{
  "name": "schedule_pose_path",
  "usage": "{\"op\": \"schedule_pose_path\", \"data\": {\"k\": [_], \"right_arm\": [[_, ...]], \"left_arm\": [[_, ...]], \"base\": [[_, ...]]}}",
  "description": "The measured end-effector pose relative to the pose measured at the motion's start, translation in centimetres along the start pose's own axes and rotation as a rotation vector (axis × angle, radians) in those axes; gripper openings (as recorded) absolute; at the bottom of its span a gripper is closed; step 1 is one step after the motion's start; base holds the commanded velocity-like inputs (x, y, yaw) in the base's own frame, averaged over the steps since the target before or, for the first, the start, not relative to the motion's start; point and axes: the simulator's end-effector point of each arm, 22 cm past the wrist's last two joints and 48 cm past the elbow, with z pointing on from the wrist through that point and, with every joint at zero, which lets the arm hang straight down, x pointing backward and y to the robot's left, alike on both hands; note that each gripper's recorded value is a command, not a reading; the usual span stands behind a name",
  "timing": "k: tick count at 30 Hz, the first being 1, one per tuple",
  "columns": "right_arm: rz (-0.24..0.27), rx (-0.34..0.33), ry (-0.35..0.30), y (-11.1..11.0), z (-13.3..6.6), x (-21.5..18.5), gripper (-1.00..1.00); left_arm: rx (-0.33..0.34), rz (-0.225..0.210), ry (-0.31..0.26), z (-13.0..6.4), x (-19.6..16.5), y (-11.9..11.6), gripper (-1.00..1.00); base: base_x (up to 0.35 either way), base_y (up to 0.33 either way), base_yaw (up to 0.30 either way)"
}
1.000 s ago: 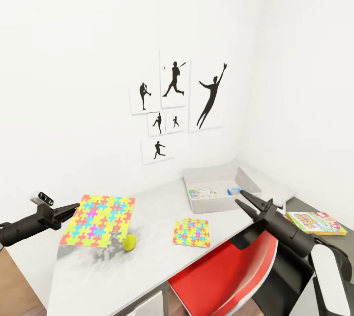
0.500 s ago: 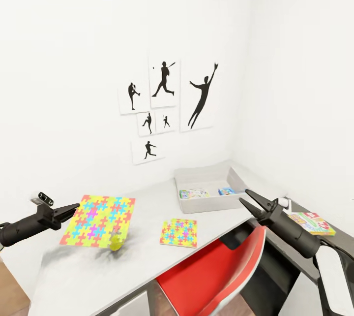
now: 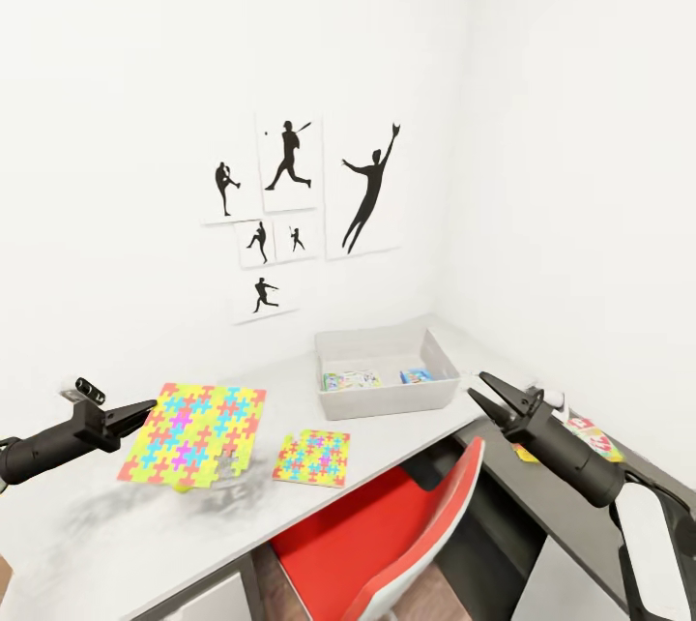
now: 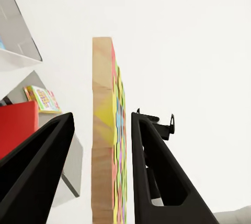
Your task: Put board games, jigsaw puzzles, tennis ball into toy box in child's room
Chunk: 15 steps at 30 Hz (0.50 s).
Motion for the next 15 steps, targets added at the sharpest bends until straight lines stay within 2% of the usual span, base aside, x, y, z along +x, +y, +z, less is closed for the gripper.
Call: {"op": "schedule_pose_path", "data": {"k": [5,15], "right_arm": [[-0.001,-0.003,0.0,0.08,0.02,0.0,1.0],[-0.003,-0.001,0.0,0.1,-0.07,-0.09,1.0]], "left_arm": [[0.001,0.0,0.0,-0.01,0.0,-0.02,-1.0],[0.001,0.0,0.0,0.0,0.0,-0.03,-1.0]], "base": [[0.0,-0.146,0.0],[0.0,-0.01,0.0]]}}
